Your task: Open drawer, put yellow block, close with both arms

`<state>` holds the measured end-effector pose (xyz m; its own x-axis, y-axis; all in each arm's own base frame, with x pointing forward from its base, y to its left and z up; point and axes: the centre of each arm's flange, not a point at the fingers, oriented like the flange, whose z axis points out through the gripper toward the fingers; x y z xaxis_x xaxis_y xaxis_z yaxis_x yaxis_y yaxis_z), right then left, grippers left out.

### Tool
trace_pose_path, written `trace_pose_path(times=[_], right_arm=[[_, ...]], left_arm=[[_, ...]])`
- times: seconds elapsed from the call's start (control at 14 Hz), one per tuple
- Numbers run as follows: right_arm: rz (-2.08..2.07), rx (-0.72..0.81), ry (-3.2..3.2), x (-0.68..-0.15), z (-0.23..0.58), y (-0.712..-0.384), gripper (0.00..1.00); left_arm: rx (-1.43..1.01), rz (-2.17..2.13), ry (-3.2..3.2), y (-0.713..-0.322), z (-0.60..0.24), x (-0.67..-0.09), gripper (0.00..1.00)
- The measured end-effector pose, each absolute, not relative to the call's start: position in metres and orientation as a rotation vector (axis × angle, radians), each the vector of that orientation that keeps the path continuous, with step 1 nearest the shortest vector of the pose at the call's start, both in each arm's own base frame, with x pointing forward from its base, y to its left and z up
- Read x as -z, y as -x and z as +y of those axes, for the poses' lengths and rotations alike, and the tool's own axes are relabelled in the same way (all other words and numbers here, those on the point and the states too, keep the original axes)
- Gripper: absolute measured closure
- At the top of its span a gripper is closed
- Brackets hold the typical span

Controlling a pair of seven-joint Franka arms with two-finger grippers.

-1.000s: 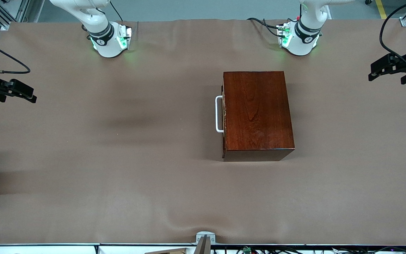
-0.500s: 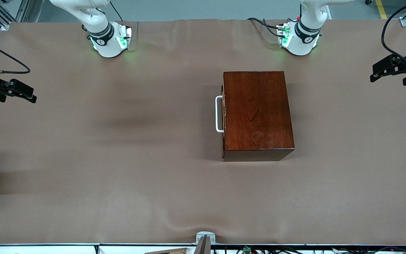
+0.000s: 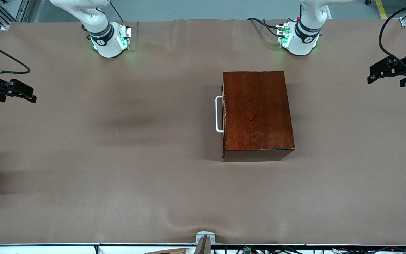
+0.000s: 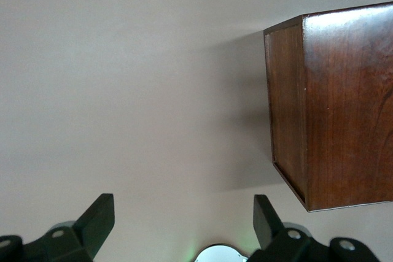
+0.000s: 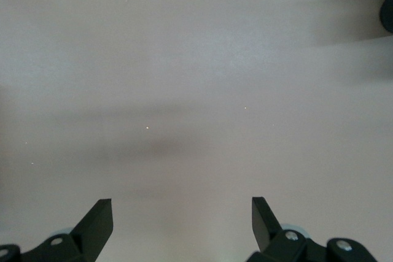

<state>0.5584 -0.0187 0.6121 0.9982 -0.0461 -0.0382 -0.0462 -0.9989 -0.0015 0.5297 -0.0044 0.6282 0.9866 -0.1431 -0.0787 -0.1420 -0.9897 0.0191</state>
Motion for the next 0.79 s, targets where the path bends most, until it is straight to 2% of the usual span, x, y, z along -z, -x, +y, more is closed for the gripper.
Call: trace_pose_path(times=[0.79], right_arm=[[0.072,-0.060,3.138,-0.6121,-0.0186,-0.5584,0.00]], left_arm=[[0.134,-0.228,-3.117,-0.5317,-0.0058,-0.6250,0.00]])
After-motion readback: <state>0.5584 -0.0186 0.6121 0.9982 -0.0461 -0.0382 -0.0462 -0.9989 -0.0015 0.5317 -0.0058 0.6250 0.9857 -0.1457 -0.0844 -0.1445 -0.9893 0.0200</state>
